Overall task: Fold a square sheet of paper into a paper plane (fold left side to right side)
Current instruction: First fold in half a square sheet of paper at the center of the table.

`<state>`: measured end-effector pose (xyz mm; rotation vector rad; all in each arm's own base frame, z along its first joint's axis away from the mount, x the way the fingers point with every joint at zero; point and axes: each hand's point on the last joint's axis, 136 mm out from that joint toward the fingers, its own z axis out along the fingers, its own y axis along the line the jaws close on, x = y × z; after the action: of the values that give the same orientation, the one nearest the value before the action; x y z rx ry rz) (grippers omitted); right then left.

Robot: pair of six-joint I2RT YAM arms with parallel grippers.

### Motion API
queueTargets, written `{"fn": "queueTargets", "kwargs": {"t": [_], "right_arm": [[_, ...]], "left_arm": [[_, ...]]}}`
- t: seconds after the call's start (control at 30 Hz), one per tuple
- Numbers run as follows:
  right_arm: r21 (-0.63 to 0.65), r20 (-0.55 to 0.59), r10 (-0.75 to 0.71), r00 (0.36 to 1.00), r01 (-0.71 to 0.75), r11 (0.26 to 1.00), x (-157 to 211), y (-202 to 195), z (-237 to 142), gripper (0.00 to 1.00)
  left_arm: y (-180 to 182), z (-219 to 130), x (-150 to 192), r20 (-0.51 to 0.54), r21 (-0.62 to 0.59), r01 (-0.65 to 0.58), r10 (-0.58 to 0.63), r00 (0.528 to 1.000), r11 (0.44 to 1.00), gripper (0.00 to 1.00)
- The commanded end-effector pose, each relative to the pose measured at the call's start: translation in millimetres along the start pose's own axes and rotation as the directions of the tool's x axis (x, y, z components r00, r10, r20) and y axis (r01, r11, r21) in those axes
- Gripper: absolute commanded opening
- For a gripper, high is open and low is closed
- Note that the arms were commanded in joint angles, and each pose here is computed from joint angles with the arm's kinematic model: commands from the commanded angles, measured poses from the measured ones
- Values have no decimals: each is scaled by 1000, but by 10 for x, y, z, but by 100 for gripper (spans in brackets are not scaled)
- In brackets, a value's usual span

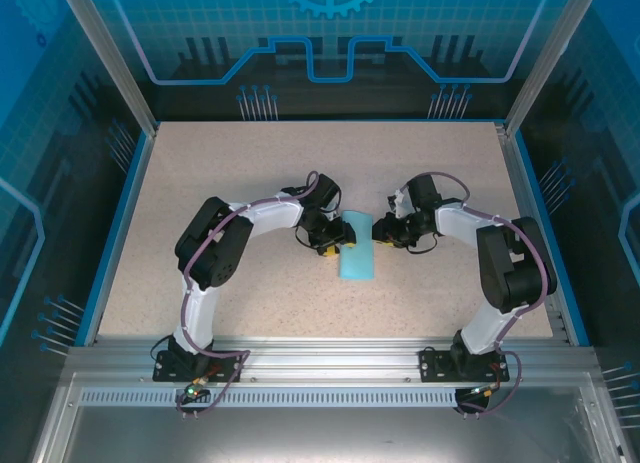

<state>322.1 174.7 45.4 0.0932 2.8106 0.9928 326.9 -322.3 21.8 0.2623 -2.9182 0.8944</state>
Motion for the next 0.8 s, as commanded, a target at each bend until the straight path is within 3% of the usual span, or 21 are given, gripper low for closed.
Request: {"fn": "queueTargets", "kwargs": {"t": [0.0,0.57,0.77], "right_arm": [[-2,-28,13,1000,-13,1000,72,8,25,27],[-2,-24,4,1000,-4,1000,92,51,-59,23],[18,32,-2,999,2,1000,41,67,-188,23]], "left_arm": [[216,299,84,-44,-72,-9,6,999,997,52],[220,350,100,-57,-81,-7,2,998,997,52],[224,357,99,-57,-84,-6,1,998,996,52]]}}
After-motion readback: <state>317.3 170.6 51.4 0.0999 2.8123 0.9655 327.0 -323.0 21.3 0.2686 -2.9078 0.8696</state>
